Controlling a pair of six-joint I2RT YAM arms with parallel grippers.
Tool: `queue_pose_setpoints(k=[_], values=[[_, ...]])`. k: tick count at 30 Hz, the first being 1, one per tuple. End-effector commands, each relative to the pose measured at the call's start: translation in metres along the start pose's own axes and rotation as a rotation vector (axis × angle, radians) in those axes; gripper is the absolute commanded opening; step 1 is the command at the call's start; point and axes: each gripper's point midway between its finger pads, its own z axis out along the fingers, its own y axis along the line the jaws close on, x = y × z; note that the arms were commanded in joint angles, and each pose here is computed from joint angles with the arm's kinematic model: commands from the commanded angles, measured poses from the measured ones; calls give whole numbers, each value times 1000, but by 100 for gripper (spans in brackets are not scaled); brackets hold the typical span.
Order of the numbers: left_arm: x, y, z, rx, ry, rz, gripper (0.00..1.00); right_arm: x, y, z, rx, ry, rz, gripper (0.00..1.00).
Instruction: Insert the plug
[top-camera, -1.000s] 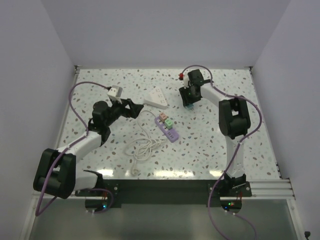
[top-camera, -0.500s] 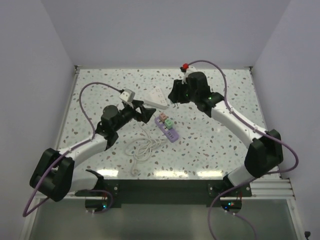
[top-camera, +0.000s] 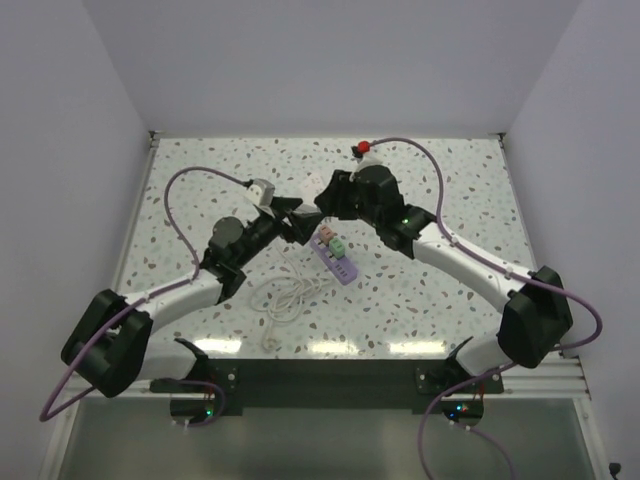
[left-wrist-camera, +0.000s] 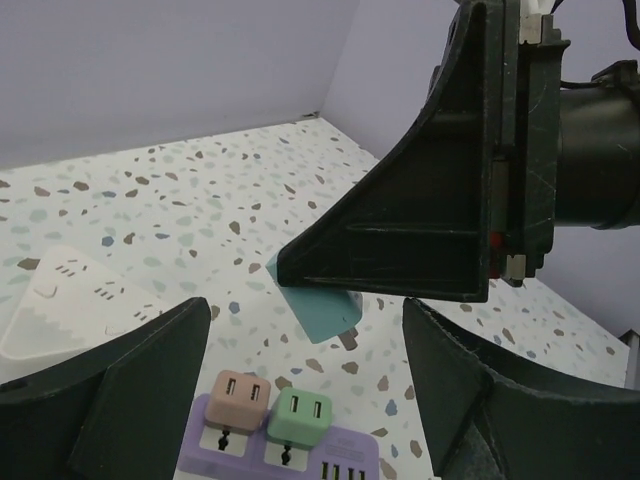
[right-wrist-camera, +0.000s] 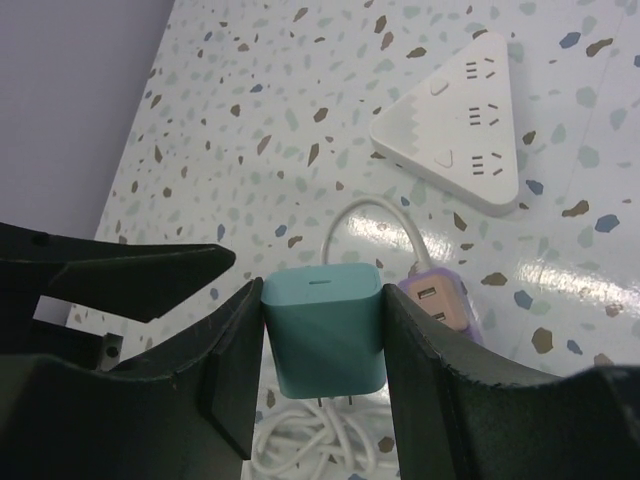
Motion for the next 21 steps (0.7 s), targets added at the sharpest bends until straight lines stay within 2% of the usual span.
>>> queue_pose_setpoints(k=[1, 5, 11, 21], values=[[-16, -11, 9, 30, -62, -10, 81, -20, 20, -9, -41, -100, 63, 0], [-12, -14, 9, 36, -48, -12, 79, -28, 24, -14, -51, -142, 81, 0], [-13, -15, 14, 43, -49, -13, 77, -25, 36, -21, -85, -137, 83, 0], [-9, -20, 23, 90, -48, -34, 63, -13, 45, -30, -129, -121, 94, 0]])
